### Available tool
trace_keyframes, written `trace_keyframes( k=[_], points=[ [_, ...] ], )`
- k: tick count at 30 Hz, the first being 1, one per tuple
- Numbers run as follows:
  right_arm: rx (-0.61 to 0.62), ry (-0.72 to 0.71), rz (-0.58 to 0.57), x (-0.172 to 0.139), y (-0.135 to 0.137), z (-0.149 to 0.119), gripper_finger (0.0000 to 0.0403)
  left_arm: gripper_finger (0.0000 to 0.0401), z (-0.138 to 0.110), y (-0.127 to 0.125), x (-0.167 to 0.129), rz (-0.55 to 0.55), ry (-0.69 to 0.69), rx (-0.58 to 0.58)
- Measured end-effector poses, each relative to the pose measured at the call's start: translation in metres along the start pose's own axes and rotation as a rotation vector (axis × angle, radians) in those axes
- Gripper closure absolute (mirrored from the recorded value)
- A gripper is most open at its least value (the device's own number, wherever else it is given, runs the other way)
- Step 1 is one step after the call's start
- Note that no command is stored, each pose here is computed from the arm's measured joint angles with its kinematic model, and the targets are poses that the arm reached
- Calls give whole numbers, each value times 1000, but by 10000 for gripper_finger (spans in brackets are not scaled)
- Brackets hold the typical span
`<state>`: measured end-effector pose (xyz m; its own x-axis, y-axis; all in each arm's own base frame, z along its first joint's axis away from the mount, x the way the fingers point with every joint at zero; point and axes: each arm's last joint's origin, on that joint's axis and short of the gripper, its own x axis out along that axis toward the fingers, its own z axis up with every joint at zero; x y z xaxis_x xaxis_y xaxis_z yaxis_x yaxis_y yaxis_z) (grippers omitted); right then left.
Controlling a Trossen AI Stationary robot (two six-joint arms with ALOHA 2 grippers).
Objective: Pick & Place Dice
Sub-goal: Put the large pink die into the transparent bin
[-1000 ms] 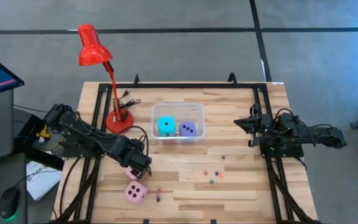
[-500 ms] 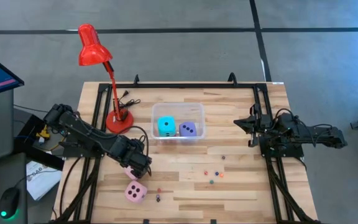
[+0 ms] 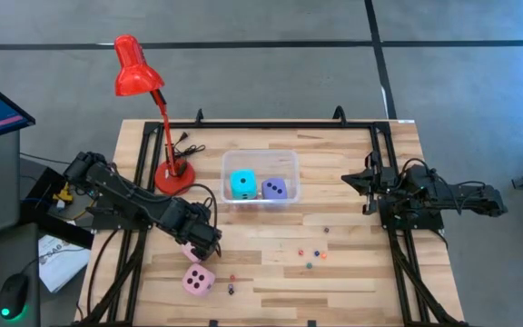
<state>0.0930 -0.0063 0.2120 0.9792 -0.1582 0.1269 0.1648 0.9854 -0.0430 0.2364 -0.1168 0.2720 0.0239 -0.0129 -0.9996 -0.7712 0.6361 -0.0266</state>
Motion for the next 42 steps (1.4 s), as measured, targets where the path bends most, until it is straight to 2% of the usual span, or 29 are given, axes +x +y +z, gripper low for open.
trace_keyframes(
  k=[8, 13, 19, 24, 42],
  points=[
    [0, 1, 0, 0, 0, 0, 403, 2, 0, 0, 1, -1, 0, 0],
    [0, 4, 0, 0, 0, 0, 403, 2, -1, 1, 21, 2, 1, 4],
    [-1, 4, 0, 0, 0, 0, 403, 2, -7, 12, 42, 63, 107, 4],
    [0, 3, 0, 0, 0, 0, 403, 12, -9, 12, 52, 24, 149, 36],
    [8, 3, 1, 0, 0, 0, 403, 28, -1, 13, 54, 11, 139, 57]
  ],
)
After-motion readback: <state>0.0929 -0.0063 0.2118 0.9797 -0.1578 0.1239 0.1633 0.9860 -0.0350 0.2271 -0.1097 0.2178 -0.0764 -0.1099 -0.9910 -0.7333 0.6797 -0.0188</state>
